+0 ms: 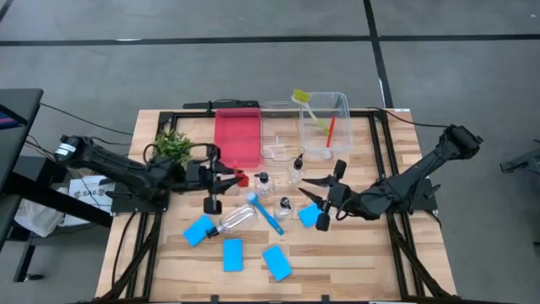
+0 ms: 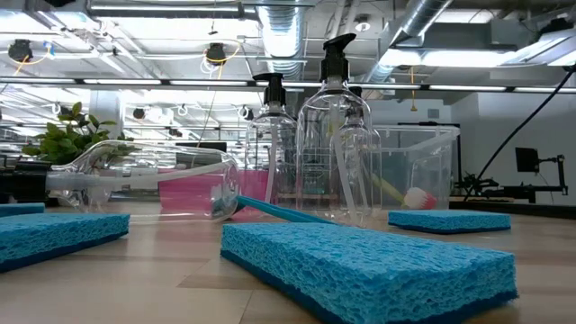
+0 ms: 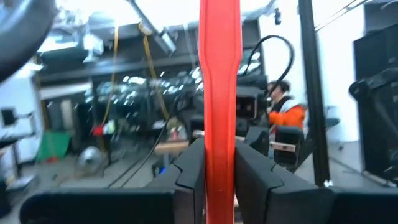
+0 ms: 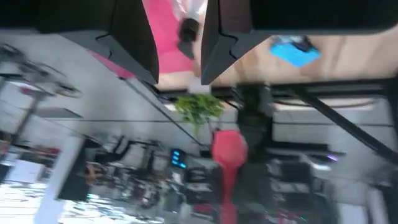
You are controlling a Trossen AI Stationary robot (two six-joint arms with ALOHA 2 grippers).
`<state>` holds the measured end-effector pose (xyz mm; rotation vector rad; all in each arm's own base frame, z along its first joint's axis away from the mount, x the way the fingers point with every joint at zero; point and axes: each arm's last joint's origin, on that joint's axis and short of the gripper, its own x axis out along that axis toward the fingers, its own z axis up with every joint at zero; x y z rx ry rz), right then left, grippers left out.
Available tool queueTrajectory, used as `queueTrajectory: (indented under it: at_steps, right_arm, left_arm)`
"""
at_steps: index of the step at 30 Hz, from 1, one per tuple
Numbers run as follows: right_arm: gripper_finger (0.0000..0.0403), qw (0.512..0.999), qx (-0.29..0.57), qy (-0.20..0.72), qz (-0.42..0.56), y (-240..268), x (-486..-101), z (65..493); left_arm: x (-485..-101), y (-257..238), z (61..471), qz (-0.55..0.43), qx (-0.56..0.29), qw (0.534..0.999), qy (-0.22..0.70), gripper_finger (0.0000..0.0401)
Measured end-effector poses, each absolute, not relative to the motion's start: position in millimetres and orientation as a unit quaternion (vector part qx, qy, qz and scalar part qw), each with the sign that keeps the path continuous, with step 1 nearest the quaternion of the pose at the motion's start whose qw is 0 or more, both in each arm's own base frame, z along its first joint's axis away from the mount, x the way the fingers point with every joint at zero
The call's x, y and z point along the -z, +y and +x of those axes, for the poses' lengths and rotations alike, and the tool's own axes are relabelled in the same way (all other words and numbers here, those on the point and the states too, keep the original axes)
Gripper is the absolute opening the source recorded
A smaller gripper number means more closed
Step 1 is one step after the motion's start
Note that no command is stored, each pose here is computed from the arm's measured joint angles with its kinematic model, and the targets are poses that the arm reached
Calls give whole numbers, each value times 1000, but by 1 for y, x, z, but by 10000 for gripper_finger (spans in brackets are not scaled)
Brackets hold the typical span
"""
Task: Pick & Place Kitchen Sink Supplies
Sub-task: Put the orange kitchen brush into the white bin
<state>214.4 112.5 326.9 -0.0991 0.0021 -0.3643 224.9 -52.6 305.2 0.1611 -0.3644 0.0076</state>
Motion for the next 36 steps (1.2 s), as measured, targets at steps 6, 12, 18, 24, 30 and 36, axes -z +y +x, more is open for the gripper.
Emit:
queueTrajectory:
  at_steps: [6, 12, 18, 24, 30, 36]
  right_arm:
    - [113, 989, 138, 18, -58, 126, -309, 231]
    - [113, 984, 146, -33, -101, 141, -298, 255]
    - [113, 976, 152, -71, -137, 153, -291, 265]
    - [113, 972, 159, -85, -151, 156, -288, 269]
    - [113, 969, 187, -75, -143, 155, -289, 266]
    - [113, 955, 235, -54, -175, 163, -293, 256]
  left_arm:
    - [-292, -37, 245, 86, 14, 979, -184, 65]
    - [-287, -43, 251, 55, 72, 976, -198, 65]
    - [-287, -46, 252, 73, 93, 972, -204, 65]
    - [-283, -51, 276, 93, 97, 973, -189, 65]
    - [-271, -57, 309, 134, 95, 973, -164, 65]
    - [-263, -59, 318, 176, 98, 967, -156, 65]
